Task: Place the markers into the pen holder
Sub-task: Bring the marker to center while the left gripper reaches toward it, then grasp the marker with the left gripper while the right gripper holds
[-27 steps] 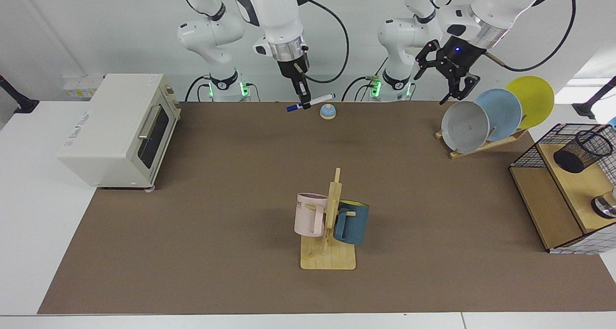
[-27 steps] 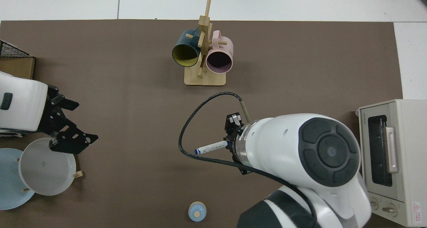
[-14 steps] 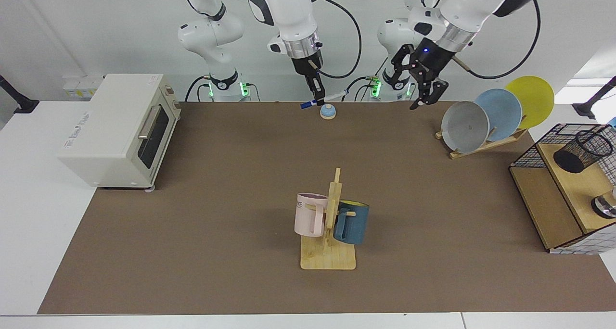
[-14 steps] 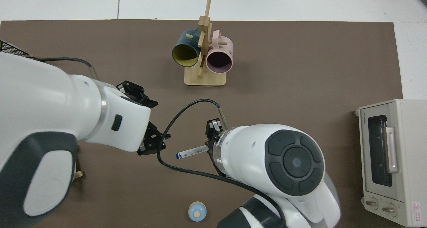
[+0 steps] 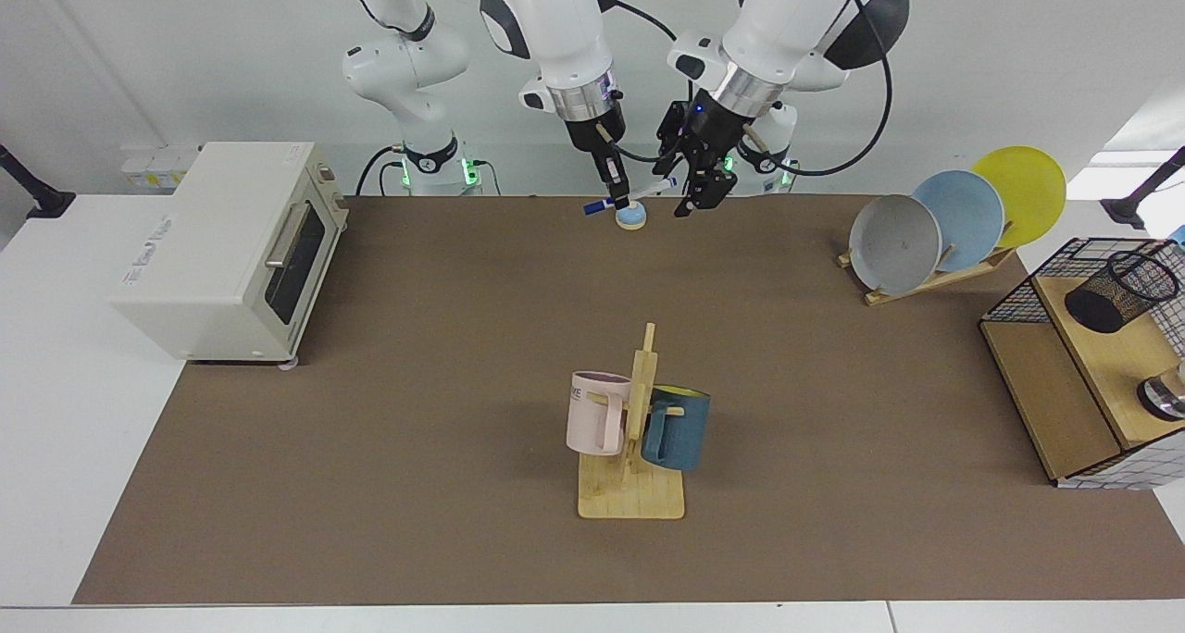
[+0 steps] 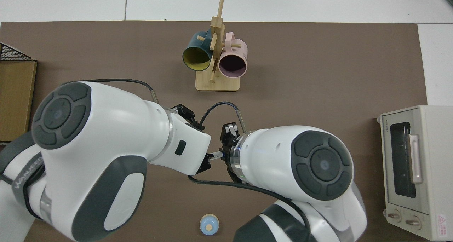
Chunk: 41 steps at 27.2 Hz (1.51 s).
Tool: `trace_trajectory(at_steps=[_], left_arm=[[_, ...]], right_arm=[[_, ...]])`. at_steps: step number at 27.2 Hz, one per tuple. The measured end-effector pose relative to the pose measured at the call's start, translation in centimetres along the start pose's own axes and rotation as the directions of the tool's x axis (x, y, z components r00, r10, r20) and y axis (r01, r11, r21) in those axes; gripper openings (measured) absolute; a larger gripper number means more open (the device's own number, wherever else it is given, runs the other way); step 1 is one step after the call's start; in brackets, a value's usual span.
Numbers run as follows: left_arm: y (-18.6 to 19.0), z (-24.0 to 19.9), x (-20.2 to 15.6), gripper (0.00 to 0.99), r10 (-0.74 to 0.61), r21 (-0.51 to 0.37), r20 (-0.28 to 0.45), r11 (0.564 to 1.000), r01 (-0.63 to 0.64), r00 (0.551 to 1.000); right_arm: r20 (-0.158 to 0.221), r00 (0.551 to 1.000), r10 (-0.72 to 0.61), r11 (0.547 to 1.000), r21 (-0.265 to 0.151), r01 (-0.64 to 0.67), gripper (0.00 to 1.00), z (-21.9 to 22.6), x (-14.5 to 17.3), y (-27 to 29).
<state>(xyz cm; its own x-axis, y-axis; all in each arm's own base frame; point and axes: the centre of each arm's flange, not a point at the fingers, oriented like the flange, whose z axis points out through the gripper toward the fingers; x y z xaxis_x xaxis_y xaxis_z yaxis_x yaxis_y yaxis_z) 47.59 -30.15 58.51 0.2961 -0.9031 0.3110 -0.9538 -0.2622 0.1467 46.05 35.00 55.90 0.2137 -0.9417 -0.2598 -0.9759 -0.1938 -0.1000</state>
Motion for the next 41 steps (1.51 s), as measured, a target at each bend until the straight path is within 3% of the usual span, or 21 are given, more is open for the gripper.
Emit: trace_trajectory(at_steps=[10, 13, 15, 18, 24, 27, 41], left_arm=[[0.8, 1.1, 0.4, 0.634, 0.013, -0.015, 0.012, 1.0, -0.013, 1.0], [0.9, 1.3, 0.4, 0.546, 0.015, -0.017, 0.014, 1.0, -0.014, 1.0], [0.9, 1.4, 0.4, 0.546, 0.014, -0.018, 0.015, 1.0, -0.014, 1.0], [1.1, 1.5, 0.5, 0.419, 0.017, -0.024, 0.013, 1.0, -0.016, 1.0], [1.3, 1.6, 0.6, 0.357, 0.018, -0.029, 0.013, 0.999, -0.018, 1.0], [1.6, 1.6, 0.7, 0.159, 0.023, -0.027, 0.012, 0.999, -0.023, 1.0], [1.5, 1.6, 0.6, 0.159, 0.018, -0.033, 0.007, 0.999, -0.018, 1.0]], right_arm=[[0.01, 1.0, 0.002, 1.0, 0.019, -0.002, 0.18, -1.0, -0.1, -0.4], [0.013, 1.0, 0.003, 1.0, 0.02, -0.003, 0.18, -1.2, -0.1, -0.4], [0.02, 1.0, 0.007, 1.0, 0.019, -0.007, 0.18, -1.2, -0.1, -0.5], [0.022, 1.0, 0.012, 1.0, 0.02, -0.013, 0.18, -1.3, 0.1, -0.6], [0.028, 0.999, 0.016, 1.0, 0.022, -0.016, 0.18, -1.3, 0.1, -0.7], [0.032, 0.999, 0.02, 0.999, 0.028, -0.021, 0.18, -1.3, 0.3, -1.0], [0.032, 0.999, 0.02, 0.999, 0.028, -0.021, 0.18, -1.2, 0.3, -1.0]])
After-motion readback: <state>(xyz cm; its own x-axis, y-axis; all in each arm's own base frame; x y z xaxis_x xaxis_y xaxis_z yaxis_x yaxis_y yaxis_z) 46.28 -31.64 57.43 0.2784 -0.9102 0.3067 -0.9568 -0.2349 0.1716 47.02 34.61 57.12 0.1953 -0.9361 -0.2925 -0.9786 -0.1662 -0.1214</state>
